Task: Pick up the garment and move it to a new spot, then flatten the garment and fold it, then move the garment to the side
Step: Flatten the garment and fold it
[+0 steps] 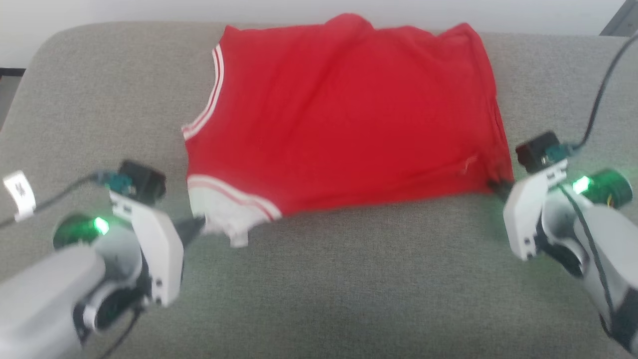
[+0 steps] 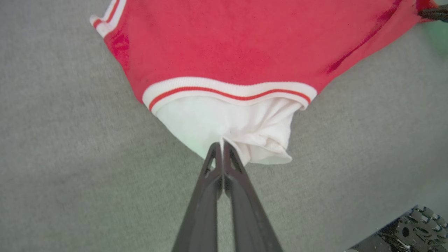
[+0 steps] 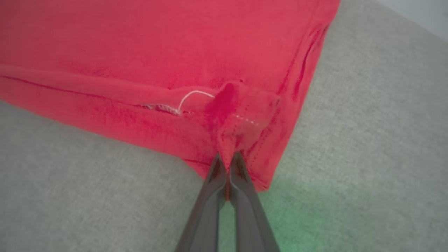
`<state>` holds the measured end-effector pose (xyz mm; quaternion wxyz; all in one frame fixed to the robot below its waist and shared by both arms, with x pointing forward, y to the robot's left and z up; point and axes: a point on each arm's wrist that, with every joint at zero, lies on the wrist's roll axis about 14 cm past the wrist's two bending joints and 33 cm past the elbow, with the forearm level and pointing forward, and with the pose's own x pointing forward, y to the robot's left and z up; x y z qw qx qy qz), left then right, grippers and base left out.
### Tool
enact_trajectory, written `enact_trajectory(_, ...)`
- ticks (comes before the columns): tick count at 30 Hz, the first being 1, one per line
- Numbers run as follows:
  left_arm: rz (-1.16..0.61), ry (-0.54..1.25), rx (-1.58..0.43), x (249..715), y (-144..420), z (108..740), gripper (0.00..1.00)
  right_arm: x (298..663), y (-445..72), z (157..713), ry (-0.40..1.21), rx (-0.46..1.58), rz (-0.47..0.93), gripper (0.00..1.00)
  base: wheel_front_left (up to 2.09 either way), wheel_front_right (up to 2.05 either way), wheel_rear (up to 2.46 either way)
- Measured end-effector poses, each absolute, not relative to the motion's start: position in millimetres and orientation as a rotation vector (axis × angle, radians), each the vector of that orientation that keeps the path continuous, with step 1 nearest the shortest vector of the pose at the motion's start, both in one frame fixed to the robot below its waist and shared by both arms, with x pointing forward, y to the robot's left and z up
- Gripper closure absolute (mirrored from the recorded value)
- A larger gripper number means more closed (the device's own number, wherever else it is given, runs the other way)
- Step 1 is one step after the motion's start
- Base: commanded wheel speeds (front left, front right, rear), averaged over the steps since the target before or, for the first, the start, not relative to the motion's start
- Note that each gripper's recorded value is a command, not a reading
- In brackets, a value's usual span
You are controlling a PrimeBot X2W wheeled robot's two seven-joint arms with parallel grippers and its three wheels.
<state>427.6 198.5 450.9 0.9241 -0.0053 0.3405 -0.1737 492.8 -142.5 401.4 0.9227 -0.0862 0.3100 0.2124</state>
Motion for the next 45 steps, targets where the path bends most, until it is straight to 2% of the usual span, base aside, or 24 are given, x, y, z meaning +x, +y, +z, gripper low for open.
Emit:
enact_trajectory(12,-0.356,0.917,-0.042,343,192,417,1.0,399,-153,388,0.843,-0.175,0.59,1.0,0.0,0.0,0.0)
enact_trajectory(21,-0.332,1.015,-0.064,318,194,407,1.0,350,-155,384,0.954,-0.128,0.625,1.0,0.0,0.0,0.0)
enact_trajectory(24,-0.326,0.98,-0.031,327,199,415,1.0,352,-156,391,0.925,-0.115,0.607,1.0,0.0,0.0,0.0)
enact_trajectory(29,-0.323,0.833,0.075,368,209,448,1.0,371,-157,409,0.838,-0.111,0.569,1.0,0.0,0.0,0.0)
enact_trajectory(35,-0.356,0.692,0.192,419,208,476,1.0,410,-158,429,0.735,-0.138,0.512,1.0,0.0,0.0,0.0)
enact_trajectory(45,-0.375,0.676,0.253,499,205,464,1.0,471,-150,426,0.688,-0.18,0.472,1.0,0.0,0.0,0.0)
